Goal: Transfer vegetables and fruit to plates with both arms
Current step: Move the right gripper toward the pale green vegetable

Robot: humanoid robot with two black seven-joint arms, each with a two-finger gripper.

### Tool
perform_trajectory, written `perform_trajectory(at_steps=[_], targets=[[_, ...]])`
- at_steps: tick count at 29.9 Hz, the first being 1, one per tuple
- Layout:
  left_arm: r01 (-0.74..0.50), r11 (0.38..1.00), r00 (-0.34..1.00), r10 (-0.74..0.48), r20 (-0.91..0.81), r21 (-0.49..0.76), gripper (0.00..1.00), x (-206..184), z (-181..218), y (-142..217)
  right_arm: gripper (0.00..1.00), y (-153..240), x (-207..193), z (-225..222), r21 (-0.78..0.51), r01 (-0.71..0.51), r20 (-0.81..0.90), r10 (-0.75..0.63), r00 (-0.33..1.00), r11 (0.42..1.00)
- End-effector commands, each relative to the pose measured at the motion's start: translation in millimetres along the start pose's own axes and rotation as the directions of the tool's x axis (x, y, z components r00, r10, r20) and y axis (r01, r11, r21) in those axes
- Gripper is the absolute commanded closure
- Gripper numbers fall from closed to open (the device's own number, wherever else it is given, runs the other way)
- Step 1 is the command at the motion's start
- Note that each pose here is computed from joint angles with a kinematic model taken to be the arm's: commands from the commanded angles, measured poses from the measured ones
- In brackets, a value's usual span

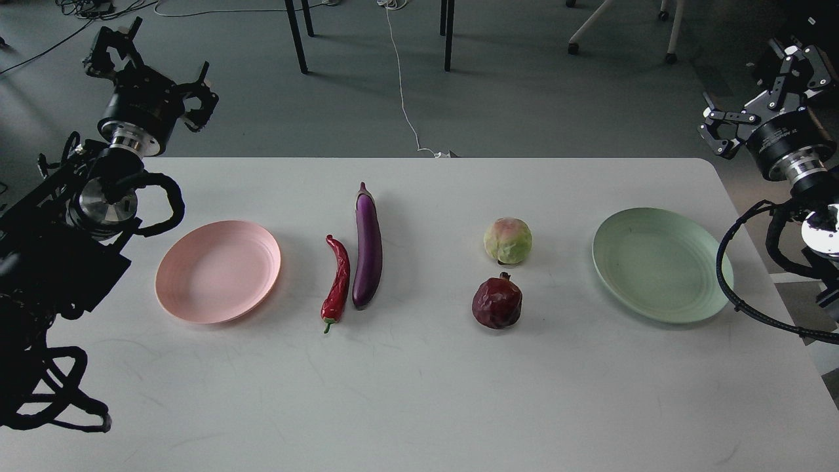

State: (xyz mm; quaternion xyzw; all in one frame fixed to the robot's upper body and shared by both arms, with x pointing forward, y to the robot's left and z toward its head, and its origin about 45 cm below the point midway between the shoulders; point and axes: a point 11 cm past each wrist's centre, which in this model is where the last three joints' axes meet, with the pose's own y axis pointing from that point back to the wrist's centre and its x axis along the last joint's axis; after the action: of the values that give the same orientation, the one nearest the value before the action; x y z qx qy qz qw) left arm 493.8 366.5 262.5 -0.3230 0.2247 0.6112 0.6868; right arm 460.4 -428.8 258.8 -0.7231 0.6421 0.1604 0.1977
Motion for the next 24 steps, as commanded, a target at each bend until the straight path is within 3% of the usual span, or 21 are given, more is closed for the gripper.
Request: perform_trajectory(at_steps=[1, 7, 14, 20, 24], targets=[[-0.004, 1.0, 1.0, 0.004, 0.01, -0.009, 0.01, 3, 0, 2, 0.0, 1, 1, -3, 0.002, 0.001, -0.005, -0.001, 1.0, 1.0], [-0.005, 1.0, 1.0, 0.005, 0.014, -0.006, 0.01, 3, -2, 3, 0.0, -5, -7, -9, -0.039, 0.037, -0.098, -0.041, 0.994, 0.999], [-0.012, 1.0, 0.999, 0.012, 0.036, -0.001, 0.01, 8, 4, 5, 0.0, -43, -85, -46, -0.149, 0.241, -0.353, -0.28, 0.893, 0.959], [-0.023, 1.0, 0.998, 0.022, 0.062, 0.01, 0.01, 13, 18, 4, 0.0, -59, -166, -44, -0.347, 0.381, -0.528, -0.515, 0.676, 0.857], [-0.017, 1.0, 0.997, 0.016, 0.071, 0.01, 0.01, 10, 23, 2, 0.0, -65, -206, -36, -0.502, 0.38, -0.628, -0.63, 0.457, 0.777]])
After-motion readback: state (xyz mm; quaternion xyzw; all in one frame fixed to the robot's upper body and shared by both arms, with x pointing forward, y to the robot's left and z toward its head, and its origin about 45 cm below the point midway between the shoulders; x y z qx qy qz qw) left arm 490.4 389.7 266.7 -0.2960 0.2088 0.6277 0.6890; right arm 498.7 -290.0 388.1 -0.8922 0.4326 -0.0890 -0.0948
